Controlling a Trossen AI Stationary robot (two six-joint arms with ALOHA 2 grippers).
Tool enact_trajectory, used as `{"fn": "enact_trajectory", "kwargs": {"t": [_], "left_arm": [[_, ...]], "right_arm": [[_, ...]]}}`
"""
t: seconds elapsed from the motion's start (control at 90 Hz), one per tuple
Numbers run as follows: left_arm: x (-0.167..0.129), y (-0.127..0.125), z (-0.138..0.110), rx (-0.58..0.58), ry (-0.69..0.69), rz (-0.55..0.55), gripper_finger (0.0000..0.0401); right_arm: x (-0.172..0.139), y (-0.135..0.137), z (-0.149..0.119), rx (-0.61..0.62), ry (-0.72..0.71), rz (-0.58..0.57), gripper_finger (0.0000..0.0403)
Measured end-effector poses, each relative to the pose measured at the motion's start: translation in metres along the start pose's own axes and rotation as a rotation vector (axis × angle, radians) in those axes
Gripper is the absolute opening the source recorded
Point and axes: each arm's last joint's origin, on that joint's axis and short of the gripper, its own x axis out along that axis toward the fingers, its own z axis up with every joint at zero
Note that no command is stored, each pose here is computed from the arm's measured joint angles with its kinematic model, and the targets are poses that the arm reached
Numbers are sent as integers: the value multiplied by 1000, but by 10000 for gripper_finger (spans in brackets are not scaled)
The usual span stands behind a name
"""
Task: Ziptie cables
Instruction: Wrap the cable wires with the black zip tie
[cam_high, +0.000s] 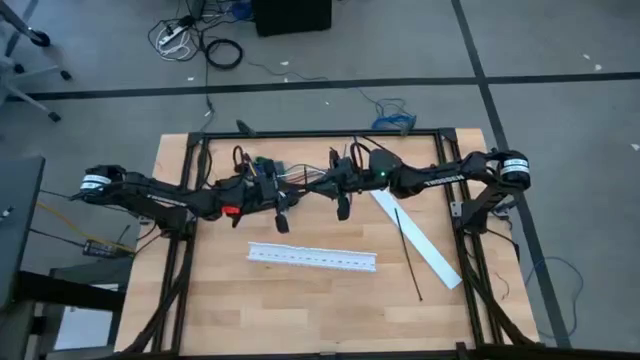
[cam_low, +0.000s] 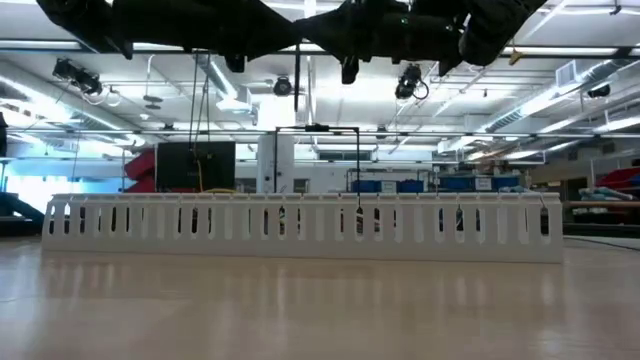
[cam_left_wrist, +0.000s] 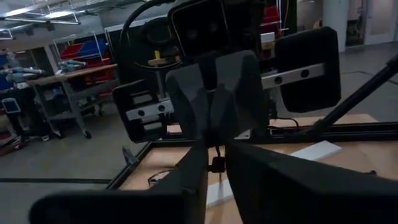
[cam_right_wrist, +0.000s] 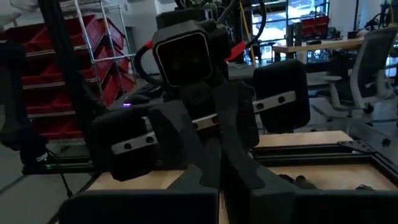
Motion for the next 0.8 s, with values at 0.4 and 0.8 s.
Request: {"fn": "enact_trajectory", "kwargs": {"t": [0.4,0.8], "left_arm": [[0,0,1,0,-7,-11,22],[7,-4,-11,4,24,-18,21]], "right_arm": [[0,2,2,-6,-21,18,0],[1,7,4,-18,-41,29,0]]}}
